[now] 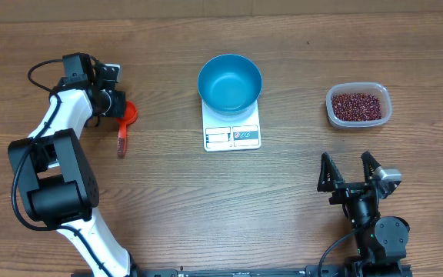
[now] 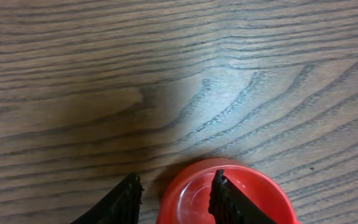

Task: Scoop item into bowl and weigh 150g on scale
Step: 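Move the left gripper to the red scoop and grasp its handle, then lift the red scoop with the left gripper toward the teal bowl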

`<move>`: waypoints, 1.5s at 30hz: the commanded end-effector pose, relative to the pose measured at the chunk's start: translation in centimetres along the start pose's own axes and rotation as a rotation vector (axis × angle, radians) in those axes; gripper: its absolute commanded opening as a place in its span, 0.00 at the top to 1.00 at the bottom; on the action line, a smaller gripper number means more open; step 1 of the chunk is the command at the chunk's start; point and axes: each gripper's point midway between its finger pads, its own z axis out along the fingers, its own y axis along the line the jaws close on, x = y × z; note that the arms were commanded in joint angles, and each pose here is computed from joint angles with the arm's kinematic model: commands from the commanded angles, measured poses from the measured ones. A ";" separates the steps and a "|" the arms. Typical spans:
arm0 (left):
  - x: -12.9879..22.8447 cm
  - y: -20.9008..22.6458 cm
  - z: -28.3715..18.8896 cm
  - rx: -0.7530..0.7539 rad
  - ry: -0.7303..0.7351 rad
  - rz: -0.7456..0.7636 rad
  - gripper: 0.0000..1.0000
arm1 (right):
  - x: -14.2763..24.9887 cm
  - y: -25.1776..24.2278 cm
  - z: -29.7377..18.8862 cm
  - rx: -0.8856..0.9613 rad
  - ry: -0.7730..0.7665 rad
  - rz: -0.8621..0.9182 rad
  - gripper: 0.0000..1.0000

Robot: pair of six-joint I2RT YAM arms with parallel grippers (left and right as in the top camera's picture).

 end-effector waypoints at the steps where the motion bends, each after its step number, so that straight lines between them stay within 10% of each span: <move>1: -0.5 0.7 0.1 -0.023 -0.007 0.014 0.60 | 0.2 0.0 0.0 -0.002 -0.005 0.002 0.00; 18: 1.1 0.2 1.3 0.005 0.049 -0.041 0.66 | 0.2 0.0 0.0 -0.002 -0.005 0.002 0.00; 32: 0.6 0.4 1.7 0.000 0.042 -0.150 0.96 | 0.2 0.0 0.0 -0.002 -0.005 0.002 0.00; 45: -9.6 -4.2 -12.1 0.288 -0.169 -0.427 0.96 | 0.2 0.0 0.0 -0.002 -0.004 0.002 0.00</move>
